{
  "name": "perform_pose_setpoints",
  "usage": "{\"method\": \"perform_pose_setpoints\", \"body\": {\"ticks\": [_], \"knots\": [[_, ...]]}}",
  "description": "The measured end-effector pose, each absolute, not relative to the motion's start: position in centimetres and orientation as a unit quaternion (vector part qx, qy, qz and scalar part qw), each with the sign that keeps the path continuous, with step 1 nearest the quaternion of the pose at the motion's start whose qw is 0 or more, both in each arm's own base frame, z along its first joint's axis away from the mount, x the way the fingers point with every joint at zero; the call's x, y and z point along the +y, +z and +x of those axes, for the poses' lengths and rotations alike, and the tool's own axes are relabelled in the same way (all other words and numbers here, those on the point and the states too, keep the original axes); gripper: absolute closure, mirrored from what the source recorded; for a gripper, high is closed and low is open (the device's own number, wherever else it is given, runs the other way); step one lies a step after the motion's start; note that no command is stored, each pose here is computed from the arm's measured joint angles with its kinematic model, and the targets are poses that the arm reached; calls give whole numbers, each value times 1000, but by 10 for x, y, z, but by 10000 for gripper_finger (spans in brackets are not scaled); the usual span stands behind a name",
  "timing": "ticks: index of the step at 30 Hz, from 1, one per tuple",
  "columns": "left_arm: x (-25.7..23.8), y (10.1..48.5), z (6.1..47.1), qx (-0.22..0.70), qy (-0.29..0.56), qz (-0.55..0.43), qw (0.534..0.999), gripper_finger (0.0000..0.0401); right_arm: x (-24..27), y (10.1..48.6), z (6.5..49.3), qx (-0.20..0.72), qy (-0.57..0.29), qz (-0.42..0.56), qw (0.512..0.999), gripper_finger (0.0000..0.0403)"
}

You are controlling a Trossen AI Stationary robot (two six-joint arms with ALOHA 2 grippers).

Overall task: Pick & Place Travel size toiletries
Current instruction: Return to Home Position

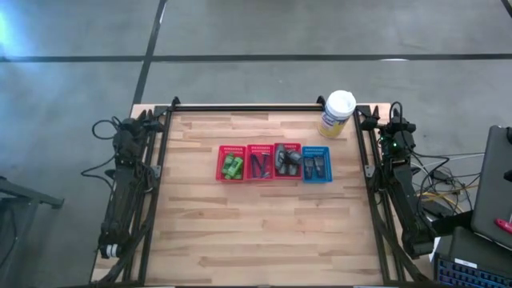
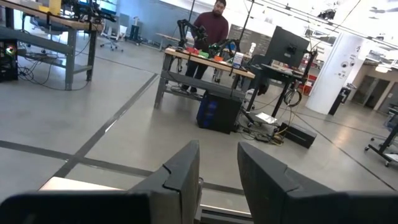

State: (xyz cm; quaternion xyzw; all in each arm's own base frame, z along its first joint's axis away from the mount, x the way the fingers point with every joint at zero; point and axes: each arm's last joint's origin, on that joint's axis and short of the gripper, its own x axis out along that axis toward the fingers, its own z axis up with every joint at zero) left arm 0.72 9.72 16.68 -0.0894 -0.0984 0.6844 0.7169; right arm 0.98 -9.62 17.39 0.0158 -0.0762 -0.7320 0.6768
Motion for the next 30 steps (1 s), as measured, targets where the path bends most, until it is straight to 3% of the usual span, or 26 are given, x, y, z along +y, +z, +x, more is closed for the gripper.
{"method": "perform_pose_setpoints", "body": {"ticks": [30], "knots": [[97, 168, 7, -102, 685, -86, 716, 286, -96, 174, 10, -76, -732, 16, 677, 141]]}}
